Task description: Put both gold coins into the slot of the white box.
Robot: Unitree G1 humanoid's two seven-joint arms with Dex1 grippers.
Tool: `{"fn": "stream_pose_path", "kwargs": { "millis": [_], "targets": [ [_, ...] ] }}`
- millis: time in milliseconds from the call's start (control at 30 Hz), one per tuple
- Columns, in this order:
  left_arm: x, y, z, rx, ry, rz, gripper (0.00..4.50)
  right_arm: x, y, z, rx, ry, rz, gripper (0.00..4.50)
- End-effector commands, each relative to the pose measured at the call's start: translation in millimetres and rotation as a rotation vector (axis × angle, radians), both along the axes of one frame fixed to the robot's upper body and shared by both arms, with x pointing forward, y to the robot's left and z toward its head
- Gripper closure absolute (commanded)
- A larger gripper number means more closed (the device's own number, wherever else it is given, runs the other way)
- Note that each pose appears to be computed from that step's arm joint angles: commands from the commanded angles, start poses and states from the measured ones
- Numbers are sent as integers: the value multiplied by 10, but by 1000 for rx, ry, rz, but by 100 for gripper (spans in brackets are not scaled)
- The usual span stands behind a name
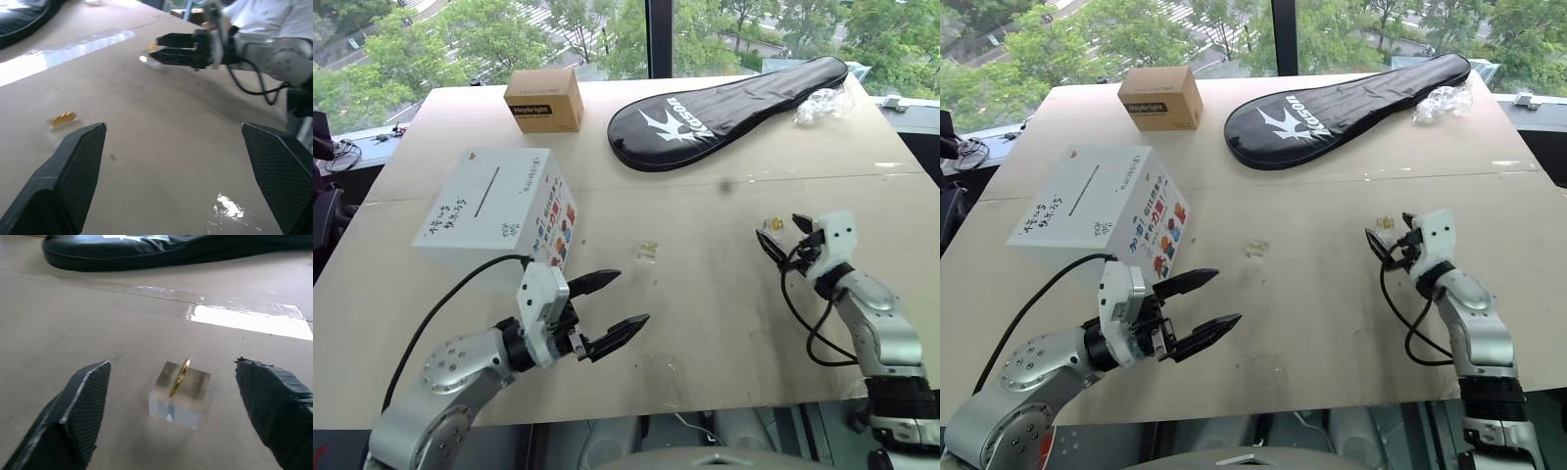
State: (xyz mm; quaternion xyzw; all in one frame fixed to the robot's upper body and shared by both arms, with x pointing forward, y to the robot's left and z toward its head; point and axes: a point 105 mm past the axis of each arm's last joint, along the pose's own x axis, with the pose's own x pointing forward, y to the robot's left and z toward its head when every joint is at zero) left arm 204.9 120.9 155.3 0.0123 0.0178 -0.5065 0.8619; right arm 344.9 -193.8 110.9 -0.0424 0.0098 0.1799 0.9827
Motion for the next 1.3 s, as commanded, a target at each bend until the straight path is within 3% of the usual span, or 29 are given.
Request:
{"fn": "stream_pose_path", "kwargs": {
  "millis": [33, 167, 200, 233, 467, 633, 833, 1000, 1167, 1300],
  "targets": [
    [24, -27, 66, 9, -29, -28, 0, 41, 11, 91, -6, -31, -14, 180],
    [56, -17, 44, 21, -31, -23, 0, 49, 35, 69, -29, -25, -10, 396],
    [59, -12, 32, 23, -30, -20, 0, 47, 35, 69, -31, -26, -9, 433],
    [60, -8, 23, 25, -30, -18, 0, 45, 34, 72, -33, -28, -8, 443],
    [89, -20, 43, -58, -16, 25, 0, 71, 48, 290, 86, -96, -8, 443],
    [236, -86, 317, -349, 55, 99, 0, -23, 405, 595, 436, -54, 190, 443],
    [231, -245, 711, -780, 256, -33, 0, -383, 1111, 1097, 868, 100, 608, 443],
    [297, -264, 872, -999, 360, -95, 0, -581, 1475, 1478, 1083, 153, 831, 443],
    [361, -179, 1003, -1171, 372, -100, 0, -643, 1589, 1637, 1160, 176, 925, 443],
    [335, -232, 977, -1148, 378, -105, 133, -692, 1669, 1640, 1143, 191, 957, 450]
  ]
}}
